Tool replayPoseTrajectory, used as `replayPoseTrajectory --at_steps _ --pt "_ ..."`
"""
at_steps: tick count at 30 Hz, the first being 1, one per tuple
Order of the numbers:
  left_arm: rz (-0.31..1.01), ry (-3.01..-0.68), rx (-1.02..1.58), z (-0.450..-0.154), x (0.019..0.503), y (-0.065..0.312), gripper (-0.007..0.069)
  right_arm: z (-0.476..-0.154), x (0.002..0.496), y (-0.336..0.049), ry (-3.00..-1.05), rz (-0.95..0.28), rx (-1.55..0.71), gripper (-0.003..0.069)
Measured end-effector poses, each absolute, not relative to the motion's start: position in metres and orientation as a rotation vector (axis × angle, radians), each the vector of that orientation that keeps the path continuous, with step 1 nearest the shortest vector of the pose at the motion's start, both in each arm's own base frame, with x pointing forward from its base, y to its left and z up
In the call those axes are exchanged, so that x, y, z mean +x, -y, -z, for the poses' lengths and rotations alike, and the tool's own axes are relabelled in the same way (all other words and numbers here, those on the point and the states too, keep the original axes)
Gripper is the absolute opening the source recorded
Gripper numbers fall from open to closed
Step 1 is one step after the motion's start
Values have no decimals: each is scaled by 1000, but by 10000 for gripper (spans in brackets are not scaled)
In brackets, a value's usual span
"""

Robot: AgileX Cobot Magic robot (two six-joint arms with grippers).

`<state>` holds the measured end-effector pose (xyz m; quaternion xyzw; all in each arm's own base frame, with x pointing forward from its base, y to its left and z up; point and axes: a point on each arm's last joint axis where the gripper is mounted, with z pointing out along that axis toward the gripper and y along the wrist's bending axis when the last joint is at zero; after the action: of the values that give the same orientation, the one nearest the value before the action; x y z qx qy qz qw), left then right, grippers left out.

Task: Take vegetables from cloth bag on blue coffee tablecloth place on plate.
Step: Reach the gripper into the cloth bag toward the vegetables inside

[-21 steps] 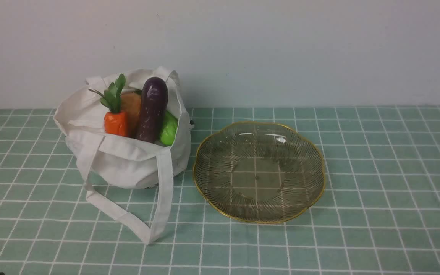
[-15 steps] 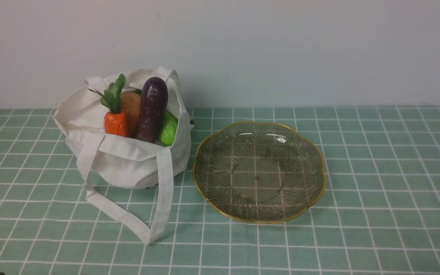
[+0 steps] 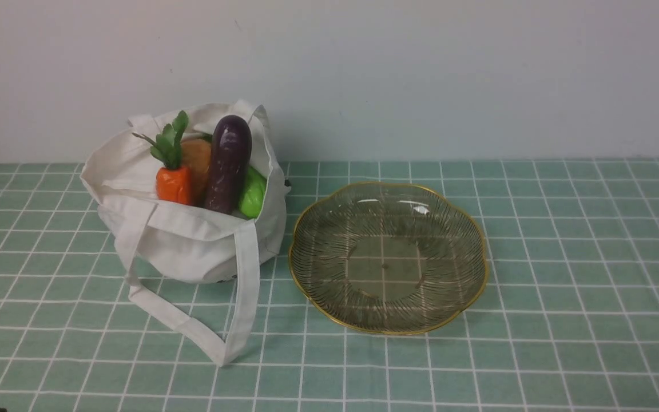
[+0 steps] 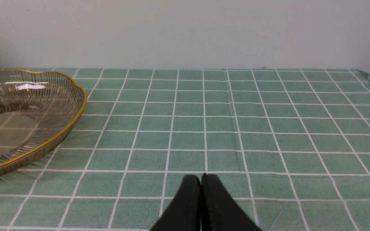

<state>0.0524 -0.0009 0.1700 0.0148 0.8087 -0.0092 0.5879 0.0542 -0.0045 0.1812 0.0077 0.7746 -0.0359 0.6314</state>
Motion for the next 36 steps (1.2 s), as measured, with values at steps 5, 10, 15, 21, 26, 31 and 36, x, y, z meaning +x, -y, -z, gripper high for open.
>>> replayPoseTrajectory --at_steps 5,10,15,21,26,31,36 --pt "23 -1883 34 -170 52 1 -8 -181 54 4 -1773 82 18 -10" --pt "221 -1794 -120 -178 54 6 -8 -181 54 4 -1773 82 18 -10" --pt "489 -1544 -359 -199 57 6 -8 -181 54 4 -1773 82 18 -10" --pt "609 -1280 -527 -217 55 -5 -8 -181 54 4 -1773 82 18 -10" --pt "611 -1080 -495 -255 45 -9 -8 -181 54 4 -1773 82 18 -10" --pt "448 -1168 -262 -327 45 1 -8 -181 54 4 -1773 82 18 -10" --pt "304 -1788 -185 -361 106 11 -8 -181 54 4 -1773 82 18 -10"
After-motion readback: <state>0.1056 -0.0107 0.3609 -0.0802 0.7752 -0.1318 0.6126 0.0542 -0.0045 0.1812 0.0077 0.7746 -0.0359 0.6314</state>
